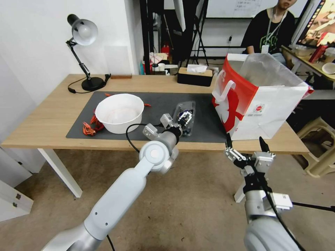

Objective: Close the takeout container lid, then place the container into the takeout bag.

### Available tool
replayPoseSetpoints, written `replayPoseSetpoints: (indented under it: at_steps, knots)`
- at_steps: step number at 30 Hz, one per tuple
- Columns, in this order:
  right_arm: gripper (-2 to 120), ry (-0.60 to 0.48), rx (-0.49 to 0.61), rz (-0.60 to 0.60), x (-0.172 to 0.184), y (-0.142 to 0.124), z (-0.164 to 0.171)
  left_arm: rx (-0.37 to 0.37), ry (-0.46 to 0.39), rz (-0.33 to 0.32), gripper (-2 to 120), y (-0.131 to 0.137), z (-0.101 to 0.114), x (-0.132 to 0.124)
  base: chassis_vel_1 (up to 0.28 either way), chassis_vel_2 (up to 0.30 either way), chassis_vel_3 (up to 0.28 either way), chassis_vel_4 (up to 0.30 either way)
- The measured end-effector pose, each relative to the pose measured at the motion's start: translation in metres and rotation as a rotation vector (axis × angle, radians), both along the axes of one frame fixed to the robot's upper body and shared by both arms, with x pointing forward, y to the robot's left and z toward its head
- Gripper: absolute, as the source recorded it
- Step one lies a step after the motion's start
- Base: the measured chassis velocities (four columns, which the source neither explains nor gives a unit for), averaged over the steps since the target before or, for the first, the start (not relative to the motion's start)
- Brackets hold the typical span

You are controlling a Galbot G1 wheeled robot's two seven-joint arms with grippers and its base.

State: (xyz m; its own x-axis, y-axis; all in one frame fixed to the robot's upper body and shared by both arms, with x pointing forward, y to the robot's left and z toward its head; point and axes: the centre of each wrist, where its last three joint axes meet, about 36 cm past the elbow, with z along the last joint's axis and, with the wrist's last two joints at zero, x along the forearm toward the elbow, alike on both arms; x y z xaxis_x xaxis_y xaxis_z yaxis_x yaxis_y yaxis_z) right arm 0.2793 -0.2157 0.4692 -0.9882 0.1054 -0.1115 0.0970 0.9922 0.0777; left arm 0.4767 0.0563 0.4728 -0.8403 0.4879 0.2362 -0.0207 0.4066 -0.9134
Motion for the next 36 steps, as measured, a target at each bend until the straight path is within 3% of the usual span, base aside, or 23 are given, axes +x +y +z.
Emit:
replayPoseSetpoints:
  at_steps: [13, 22, 36]
  knots:
    - [100, 0.177, 0.216, 0.099, 0.038, -0.012, 0.025, 0.101, -0.003, -0.007, 1, -0.004, -0.011, -0.002, 0.0, 0.0, 0.0, 0.0]
    - [100, 0.34, 0.41, 0.216, 0.104, -0.011, 0.034, 0.14, -0.011, -0.013, 0, -0.002, -0.017, -0.005, 0.0, 0.0, 0.0, 0.0]
    - [100, 0.465, 0.509, 0.267, 0.174, 0.017, 0.022, 0.165, -0.025, -0.016, 0, -0.002, -0.021, -0.007, 0.0, 0.0, 0.0, 0.0]
